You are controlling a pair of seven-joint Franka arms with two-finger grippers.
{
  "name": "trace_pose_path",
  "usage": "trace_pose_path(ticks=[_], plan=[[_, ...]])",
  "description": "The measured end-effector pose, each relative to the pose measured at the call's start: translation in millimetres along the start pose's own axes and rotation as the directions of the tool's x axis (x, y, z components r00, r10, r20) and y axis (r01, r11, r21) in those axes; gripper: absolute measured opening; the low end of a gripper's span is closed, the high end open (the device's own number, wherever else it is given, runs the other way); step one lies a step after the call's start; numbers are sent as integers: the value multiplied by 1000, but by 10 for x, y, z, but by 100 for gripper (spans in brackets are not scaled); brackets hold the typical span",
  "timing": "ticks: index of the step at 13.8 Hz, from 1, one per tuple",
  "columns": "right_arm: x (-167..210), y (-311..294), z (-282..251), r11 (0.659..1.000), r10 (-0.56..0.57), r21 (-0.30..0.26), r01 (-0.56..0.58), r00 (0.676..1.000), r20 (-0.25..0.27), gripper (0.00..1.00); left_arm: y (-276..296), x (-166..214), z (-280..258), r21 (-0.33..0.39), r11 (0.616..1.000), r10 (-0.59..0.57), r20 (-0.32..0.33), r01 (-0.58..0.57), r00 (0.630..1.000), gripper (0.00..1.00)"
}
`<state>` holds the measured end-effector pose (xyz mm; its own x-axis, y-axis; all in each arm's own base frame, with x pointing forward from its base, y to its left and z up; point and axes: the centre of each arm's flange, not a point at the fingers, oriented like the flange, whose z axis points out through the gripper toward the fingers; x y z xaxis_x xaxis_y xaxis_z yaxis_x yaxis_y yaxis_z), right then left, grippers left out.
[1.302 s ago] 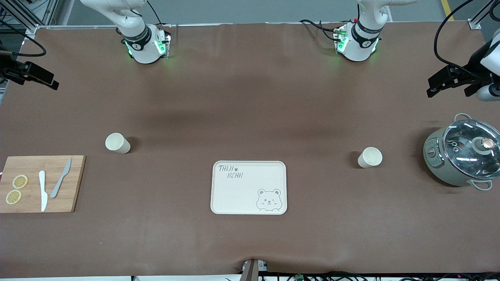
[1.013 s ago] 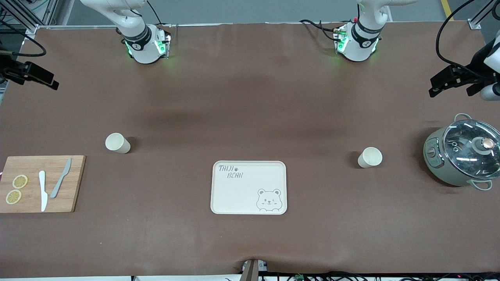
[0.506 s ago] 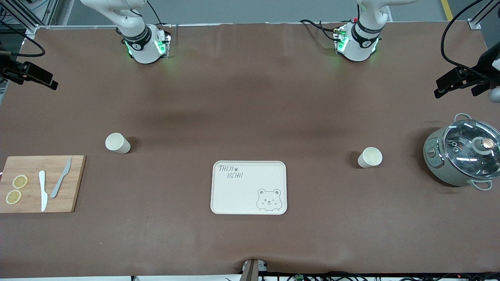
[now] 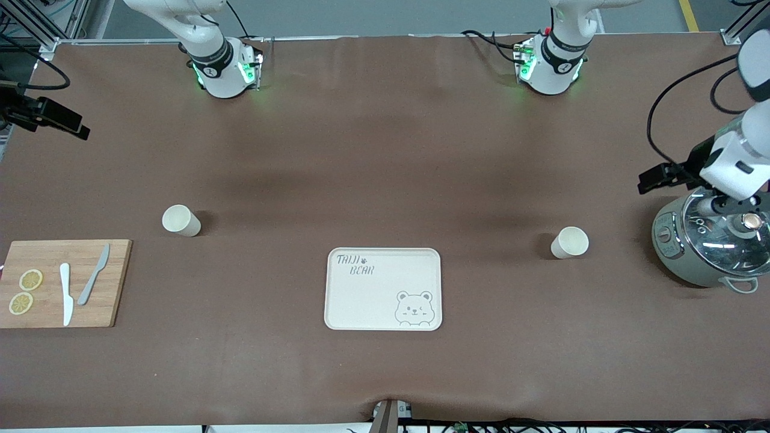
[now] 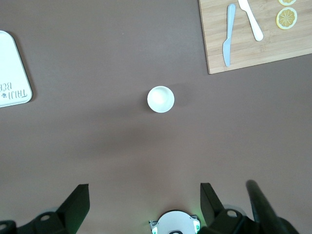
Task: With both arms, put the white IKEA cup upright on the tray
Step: 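Reach the left gripper toward the white paper cup beside the pot, then grasp the cup with the left gripper while the right gripper starts reaching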
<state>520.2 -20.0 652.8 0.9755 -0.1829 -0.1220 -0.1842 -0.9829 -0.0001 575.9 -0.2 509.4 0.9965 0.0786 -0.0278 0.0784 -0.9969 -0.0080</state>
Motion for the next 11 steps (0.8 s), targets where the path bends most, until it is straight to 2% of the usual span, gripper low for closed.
trace_pose_path(ticks=[7, 8, 9, 11], plan=[[73, -12, 87, 1000, 0, -1, 0, 1000, 17, 100, 59, 127, 1391, -17, 1000, 8, -98, -9, 995, 99], [88, -15, 104, 1000, 0, 0, 0, 1000, 20, 100, 69, 104, 1548, -19, 1000, 9, -104, -11, 995, 93], [107, -18, 121, 1000, -1, 0, 1, 1000, 23, 100, 81, 88, 1682, -21, 1000, 11, -117, -13, 993, 93], [142, -25, 149, 1000, -1, 0, 1, 1000, 27, 100, 98, 79, 1938, -25, 1000, 13, -133, -16, 991, 77]])
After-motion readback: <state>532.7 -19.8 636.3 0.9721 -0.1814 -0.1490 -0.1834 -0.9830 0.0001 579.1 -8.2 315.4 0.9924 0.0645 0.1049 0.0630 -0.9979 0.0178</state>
